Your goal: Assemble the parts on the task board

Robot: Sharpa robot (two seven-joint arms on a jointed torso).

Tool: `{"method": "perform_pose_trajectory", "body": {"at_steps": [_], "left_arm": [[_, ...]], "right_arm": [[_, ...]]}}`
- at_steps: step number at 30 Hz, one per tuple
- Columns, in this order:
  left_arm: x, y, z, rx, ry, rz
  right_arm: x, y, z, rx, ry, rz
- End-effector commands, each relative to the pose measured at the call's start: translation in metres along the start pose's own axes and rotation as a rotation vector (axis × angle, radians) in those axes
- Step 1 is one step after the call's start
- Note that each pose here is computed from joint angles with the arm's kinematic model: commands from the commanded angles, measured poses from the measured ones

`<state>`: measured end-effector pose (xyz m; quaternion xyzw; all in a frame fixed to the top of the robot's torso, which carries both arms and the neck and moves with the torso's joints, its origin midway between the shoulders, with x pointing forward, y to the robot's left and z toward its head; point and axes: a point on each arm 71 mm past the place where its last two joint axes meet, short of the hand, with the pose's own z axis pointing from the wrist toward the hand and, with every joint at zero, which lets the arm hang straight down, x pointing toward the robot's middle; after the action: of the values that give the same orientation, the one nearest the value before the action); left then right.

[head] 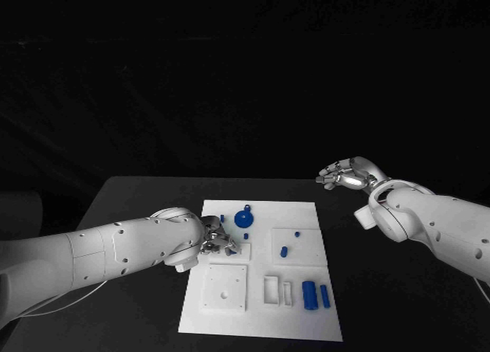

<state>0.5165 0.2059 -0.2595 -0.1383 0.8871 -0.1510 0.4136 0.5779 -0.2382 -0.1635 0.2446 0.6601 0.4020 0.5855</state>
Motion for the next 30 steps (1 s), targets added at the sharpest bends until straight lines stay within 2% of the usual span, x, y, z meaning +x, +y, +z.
{"method": "perform_pose_trajectory", "body": {"at_steps": [1, 20, 30], "left_arm": [[0.0046, 0.0023, 0.0006, -0.017, 0.022, 0.021], [0.0026, 0.0126, -0.0045, -0.025, 0.036, -0.033], [0.0027, 0.0121, -0.0045, -0.022, 0.047, -0.050]], "right_arm": [[0.002, 0.001, 0.000, -0.005, 0.018, 0.002], [0.004, -0.002, -0.001, 0.000, 0.025, 0.002], [0.005, -0.002, -0.001, 0.001, 0.029, 0.003]]}}
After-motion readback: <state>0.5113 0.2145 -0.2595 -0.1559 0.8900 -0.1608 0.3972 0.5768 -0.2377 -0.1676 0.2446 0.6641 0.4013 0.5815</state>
